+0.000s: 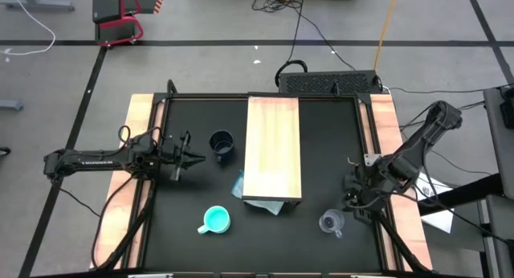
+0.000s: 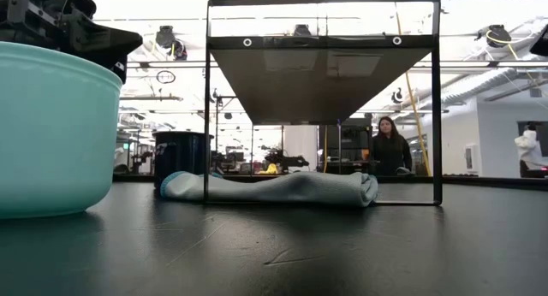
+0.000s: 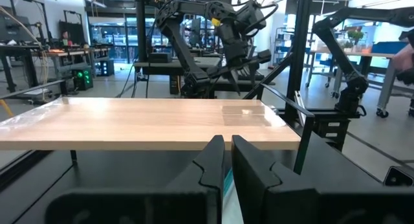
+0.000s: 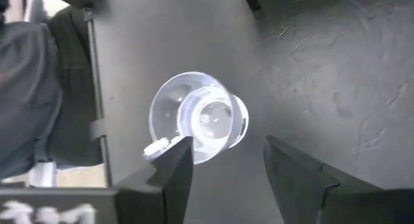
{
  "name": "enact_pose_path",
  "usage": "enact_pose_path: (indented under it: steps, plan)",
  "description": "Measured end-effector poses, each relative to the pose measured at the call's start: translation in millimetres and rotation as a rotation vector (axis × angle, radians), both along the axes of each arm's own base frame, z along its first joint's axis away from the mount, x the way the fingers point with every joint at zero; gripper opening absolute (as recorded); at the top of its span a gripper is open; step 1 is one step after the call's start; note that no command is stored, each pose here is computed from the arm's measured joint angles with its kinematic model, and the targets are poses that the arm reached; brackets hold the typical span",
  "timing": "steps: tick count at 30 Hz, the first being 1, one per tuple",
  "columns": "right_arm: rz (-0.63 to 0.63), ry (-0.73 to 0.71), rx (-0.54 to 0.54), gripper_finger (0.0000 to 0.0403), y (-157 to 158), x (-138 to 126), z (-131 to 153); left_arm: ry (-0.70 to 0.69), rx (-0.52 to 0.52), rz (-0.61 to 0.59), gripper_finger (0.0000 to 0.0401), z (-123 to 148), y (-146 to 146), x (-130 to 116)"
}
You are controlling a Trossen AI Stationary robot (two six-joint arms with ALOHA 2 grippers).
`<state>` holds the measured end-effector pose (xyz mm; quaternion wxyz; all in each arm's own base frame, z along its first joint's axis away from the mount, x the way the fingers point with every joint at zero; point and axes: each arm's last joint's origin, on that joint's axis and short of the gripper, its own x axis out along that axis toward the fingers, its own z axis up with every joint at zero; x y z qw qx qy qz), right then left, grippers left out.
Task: Stack small to large cups/mugs on shelf
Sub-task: Put the transparent mug on the shelf
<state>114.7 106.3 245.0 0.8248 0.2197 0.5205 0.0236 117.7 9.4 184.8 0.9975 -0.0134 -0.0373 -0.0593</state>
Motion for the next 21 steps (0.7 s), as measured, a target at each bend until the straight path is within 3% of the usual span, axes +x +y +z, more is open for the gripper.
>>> enact_pose_path:
  steps: [6,21]
  plan:
    - [0.033,-0.017,-0.053,0.0187,0,17,-6,-0.001,0.011,0.001,0.0033,0,0,0]
    - [0.093,0.143,-0.019,0.0187,4,37,-26,0.034,0.007,0.001,0.0033,-3,0,0]
